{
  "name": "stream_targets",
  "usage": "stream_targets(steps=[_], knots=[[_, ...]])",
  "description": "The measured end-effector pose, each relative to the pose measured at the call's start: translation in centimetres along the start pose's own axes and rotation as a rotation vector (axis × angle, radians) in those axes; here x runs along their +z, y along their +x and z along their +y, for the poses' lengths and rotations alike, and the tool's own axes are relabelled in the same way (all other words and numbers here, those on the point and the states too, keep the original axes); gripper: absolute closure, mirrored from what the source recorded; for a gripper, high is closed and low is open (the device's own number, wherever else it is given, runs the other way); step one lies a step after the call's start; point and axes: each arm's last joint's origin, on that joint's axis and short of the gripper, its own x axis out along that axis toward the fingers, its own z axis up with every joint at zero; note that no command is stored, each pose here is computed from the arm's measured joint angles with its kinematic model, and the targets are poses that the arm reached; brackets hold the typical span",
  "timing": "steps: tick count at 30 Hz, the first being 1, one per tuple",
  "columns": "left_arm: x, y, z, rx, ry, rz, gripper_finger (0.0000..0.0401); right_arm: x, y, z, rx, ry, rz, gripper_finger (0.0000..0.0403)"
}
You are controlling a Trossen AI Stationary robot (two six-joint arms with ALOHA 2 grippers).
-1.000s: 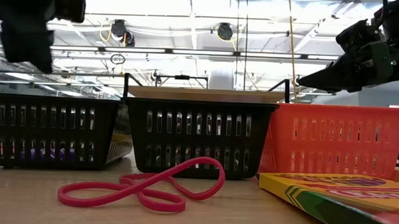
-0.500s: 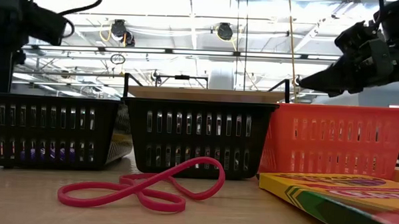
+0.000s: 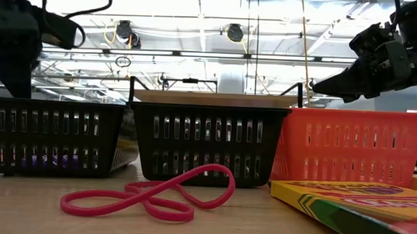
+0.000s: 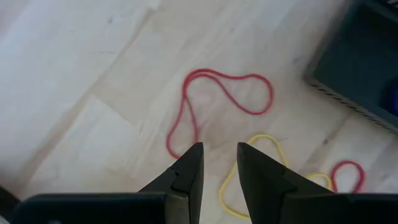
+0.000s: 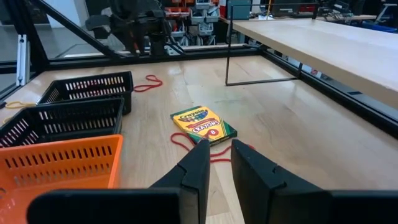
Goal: Pick & Place Office Desk Supplies
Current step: Put the red rubber band into the orange bin
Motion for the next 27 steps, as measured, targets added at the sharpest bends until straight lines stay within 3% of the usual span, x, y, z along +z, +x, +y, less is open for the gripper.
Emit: stream_targets(steps=[13,23,27], knots=[[1.0,0.6,0.8,0.014,-0.054,0.030,0.0302,-0.1,0.0,0.0,0.000,-0.001,0.007,0.0344],[2.0,2.5,-0.1,0.009,-0.001,0.097,0.0302,-0.1,0.0,0.1,0.025,0.002,0.009,0.0344],[2.2,3.5,-0.2,0.055,0.023,0.130,0.0302,-0.1,0.0,0.1,0.025,0.002,0.009,0.0344]])
